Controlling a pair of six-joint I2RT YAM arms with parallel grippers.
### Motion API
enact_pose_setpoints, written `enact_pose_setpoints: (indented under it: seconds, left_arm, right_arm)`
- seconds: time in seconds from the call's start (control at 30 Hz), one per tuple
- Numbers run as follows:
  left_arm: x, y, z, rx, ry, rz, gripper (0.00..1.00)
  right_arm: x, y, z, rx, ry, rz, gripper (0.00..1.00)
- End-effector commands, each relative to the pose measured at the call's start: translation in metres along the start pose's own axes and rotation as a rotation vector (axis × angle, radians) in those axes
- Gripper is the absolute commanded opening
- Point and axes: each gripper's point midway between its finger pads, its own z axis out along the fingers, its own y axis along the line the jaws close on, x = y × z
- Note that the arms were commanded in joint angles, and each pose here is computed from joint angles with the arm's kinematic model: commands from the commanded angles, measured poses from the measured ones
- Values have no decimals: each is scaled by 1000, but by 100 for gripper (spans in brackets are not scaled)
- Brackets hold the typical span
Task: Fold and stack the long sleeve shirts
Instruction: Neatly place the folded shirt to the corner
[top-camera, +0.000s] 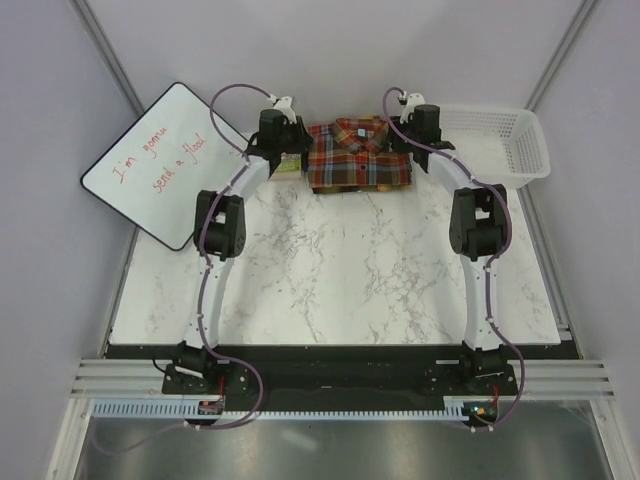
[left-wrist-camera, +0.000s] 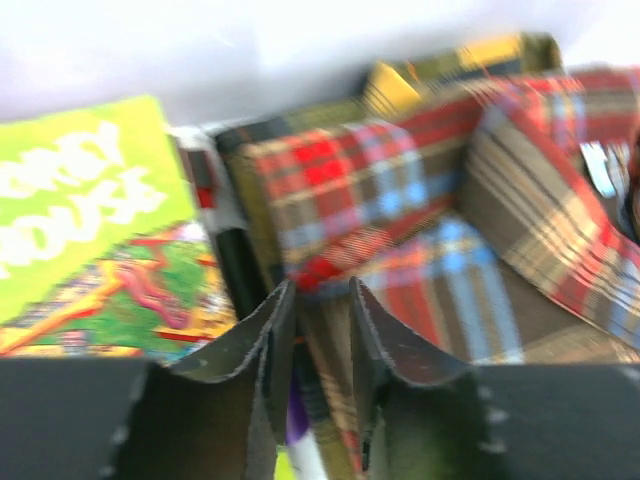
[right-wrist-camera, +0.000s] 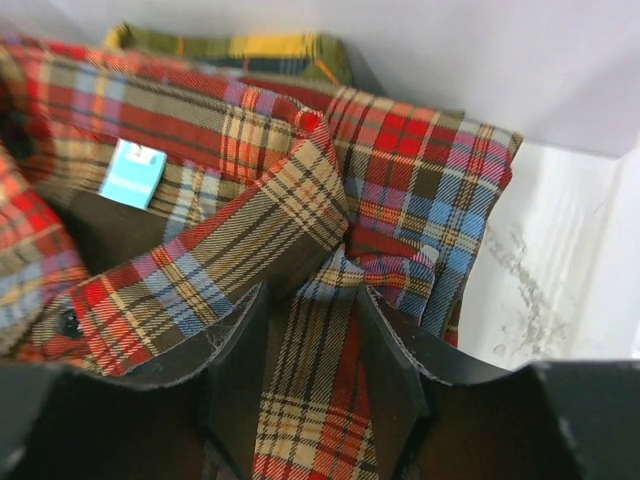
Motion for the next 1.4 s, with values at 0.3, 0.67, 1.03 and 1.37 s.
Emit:
enact_pose_setpoints:
  seconds: [0.3,0.67,1.03,1.37]
  left_arm:
    - [-168,-67,-99,112,-247,75,78]
    - [-184,-111,-258,86,-57,217,100]
    - [-40,-108,-342,131,372,213,100]
    - [86,-70,-368,48,513,237,99]
  right_arm:
    - [-150,16,-67,-4,-291,-85,68]
    - [-228,49,-229,-14,-389,-217,98]
    - [-28,67,-306,-134,193,-196,98]
    - [118,65,-323,-88,430,-244,98]
